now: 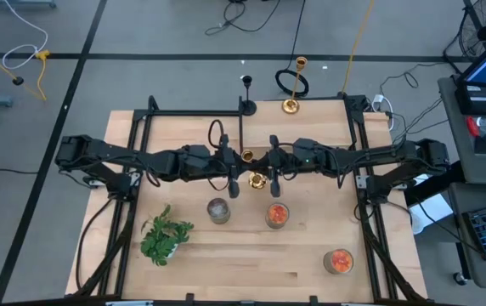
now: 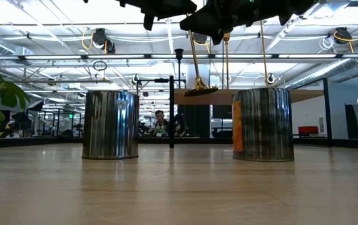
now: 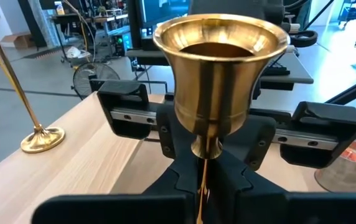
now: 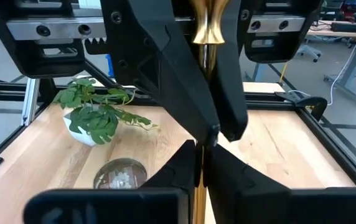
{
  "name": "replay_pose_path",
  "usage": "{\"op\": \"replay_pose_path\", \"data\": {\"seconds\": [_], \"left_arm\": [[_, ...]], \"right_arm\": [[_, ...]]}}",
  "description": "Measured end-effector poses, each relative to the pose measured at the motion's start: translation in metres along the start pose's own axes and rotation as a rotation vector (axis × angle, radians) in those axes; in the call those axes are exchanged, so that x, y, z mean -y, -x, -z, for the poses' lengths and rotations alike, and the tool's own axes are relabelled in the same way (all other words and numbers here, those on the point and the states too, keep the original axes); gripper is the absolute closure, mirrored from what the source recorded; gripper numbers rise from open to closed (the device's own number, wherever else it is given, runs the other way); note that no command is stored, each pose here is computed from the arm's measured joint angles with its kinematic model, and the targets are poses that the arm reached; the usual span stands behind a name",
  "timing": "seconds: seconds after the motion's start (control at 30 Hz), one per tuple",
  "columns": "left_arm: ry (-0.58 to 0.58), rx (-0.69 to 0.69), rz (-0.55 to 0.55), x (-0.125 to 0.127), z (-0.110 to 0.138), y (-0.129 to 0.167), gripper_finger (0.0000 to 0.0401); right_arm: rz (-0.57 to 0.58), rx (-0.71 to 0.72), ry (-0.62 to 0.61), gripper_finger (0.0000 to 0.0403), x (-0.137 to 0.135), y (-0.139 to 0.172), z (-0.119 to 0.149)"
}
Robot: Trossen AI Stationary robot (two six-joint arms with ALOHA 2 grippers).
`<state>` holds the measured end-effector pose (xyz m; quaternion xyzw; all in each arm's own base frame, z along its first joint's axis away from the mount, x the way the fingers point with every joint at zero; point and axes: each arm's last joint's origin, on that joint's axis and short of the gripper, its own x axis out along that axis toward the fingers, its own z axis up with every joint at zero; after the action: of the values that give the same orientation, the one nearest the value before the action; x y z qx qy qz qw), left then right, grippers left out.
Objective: Pick & Place candle stick holders
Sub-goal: Put the gold candle holder on the shelf
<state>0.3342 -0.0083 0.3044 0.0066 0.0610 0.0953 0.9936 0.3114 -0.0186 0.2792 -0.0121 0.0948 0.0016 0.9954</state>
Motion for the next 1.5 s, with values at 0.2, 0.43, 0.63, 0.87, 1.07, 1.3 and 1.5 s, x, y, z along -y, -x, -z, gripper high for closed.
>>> {"op": "replay_pose_path", "data": {"seconds": [0.2, 0.43, 0.63, 0.87, 1.07, 1.3, 1.5], "left_arm": [[-0.003, -0.002, -0.002, 0.0, 0.0, 0.0, 0.0355], [-0.047, -0.009, 0.0, 0.0, 0.001, 0.0, 0.0279], [-0.058, -0.071, 0.006, 0.002, 0.007, 0.001, 0.0254], [-0.064, -0.137, 0.027, 0.007, 0.009, 0.008, 0.026], [-0.052, -0.227, 0.028, 0.007, 0.007, 0.027, 0.0268], [0.024, -0.24, 0.012, 0.004, -0.002, 0.042, 0.0283], [0.049, -0.235, -0.015, 0.001, -0.011, 0.058, 0.0298]], "right_arm": [[0.035, -0.022, 0.001, 0.0392, 0.001, 0.0, 0.002], [0.04, -0.035, -0.026, 0.039, 0.001, 0.0, 0.003], [0.051, -0.048, -0.031, 0.039, 0.001, 0.009, -0.001], [0.173, -0.106, -0.061, 0.039, 0.003, 0.039, -0.012], [0.169, -0.088, -0.105, 0.039, 0.0, 0.077, -0.028], [0.328, 0.058, -0.089, 0.039, 0.002, 0.139, -0.053], [0.888, 0.059, -0.005, 0.039, 0.013, 0.18, -0.058]]}}
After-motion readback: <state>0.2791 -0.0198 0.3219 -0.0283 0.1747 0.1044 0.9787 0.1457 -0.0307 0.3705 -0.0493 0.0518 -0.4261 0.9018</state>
